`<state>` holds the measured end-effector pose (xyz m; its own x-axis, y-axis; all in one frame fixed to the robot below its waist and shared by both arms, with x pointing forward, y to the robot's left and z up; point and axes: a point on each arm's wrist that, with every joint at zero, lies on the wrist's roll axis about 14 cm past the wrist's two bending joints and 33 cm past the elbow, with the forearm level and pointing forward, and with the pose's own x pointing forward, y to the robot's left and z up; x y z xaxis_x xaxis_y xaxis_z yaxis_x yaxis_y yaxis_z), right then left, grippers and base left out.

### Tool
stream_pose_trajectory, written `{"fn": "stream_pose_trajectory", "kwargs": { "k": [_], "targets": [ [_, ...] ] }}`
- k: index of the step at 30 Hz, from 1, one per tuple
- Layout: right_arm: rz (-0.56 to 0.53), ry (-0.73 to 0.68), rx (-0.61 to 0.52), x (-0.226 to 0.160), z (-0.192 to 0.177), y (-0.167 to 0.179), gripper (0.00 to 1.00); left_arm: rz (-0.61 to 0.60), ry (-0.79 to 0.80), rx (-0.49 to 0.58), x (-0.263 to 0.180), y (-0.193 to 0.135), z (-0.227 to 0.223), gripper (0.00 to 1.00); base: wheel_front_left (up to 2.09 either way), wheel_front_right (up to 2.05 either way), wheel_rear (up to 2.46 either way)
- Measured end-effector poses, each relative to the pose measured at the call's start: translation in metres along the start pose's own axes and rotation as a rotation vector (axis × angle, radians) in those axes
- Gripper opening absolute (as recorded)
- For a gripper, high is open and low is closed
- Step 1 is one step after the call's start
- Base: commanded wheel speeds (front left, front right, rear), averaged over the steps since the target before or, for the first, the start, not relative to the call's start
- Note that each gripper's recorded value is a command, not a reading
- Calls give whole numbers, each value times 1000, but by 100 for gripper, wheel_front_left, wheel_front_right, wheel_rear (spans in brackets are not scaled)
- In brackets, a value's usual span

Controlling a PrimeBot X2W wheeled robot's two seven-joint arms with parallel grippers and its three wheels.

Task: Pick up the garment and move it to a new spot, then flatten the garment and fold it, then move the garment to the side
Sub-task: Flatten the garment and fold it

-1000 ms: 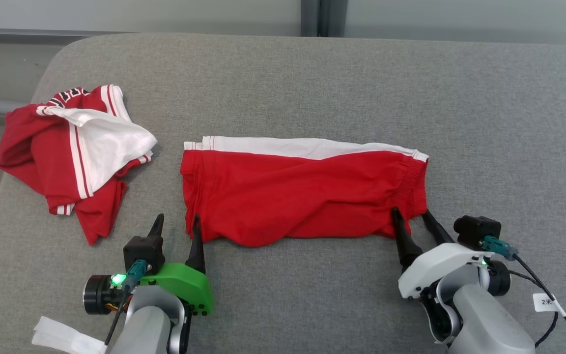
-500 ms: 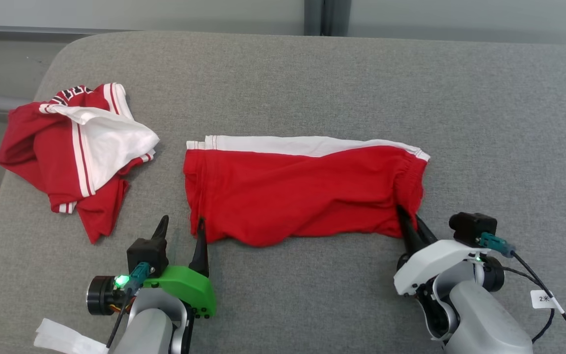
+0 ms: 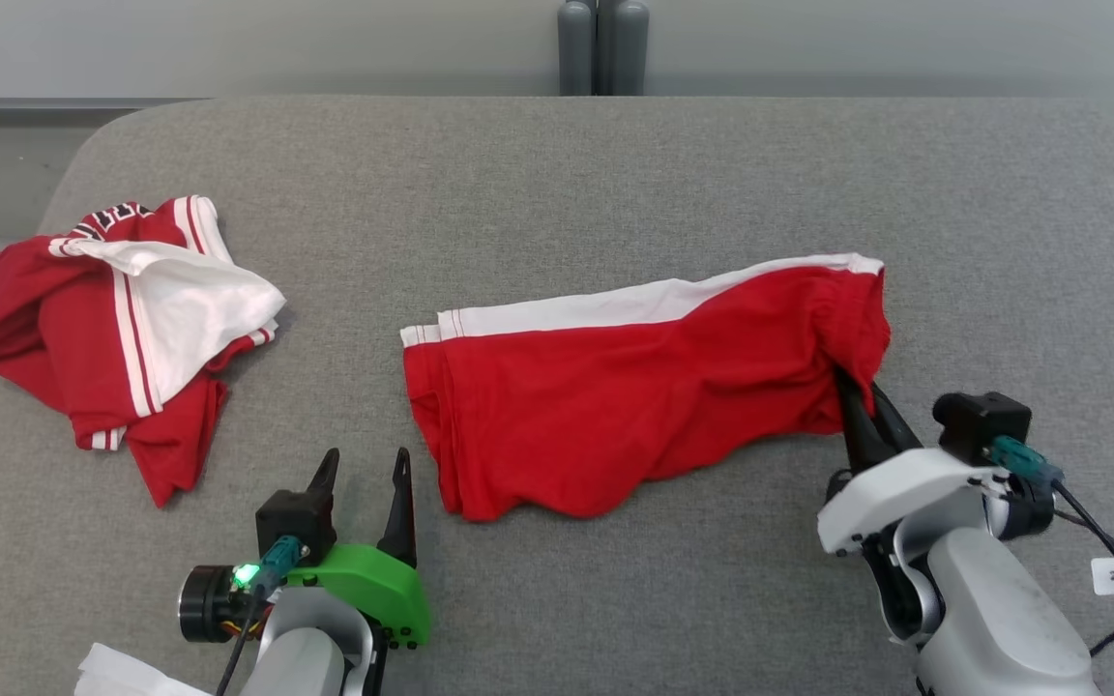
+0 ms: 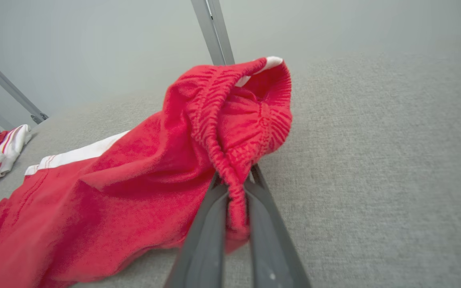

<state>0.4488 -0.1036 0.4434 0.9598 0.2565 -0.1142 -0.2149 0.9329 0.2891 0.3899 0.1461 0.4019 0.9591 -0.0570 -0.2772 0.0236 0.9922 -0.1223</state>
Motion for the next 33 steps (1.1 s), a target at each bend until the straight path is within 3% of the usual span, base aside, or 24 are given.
{"fn": "stream_pose_trajectory", "kwargs": {
  "k": [3,6,12,17,18,20,21,27,33],
  "targets": [
    [96,-46,-64,10,19,25,0,-12,3,-7,-2,-4,-1,100,0,0,0],
    [252,-63,-121,19,26,74,0,-10,9,-21,-7,-4,-4,100,0,0,0],
    [499,18,-156,14,-2,155,0,33,12,-43,-22,8,-7,100,0,0,0],
    [629,103,-182,8,-30,199,0,77,8,-55,-34,21,-8,100,0,0,0],
    [648,119,-182,7,-35,206,7,89,7,-59,-37,24,-8,100,0,0,0],
    [676,140,-184,7,-42,216,87,111,5,-62,-42,30,-8,100,0,0,0],
    [687,146,-176,8,-44,222,100,122,3,-65,-44,33,-8,100,0,0,0],
    [722,139,-124,12,-41,241,100,184,-6,-68,-51,49,-6,100,0,0,0],
    [596,37,-75,29,-8,207,100,176,-30,-50,-41,46,3,100,0,0,0]
  ]
}}
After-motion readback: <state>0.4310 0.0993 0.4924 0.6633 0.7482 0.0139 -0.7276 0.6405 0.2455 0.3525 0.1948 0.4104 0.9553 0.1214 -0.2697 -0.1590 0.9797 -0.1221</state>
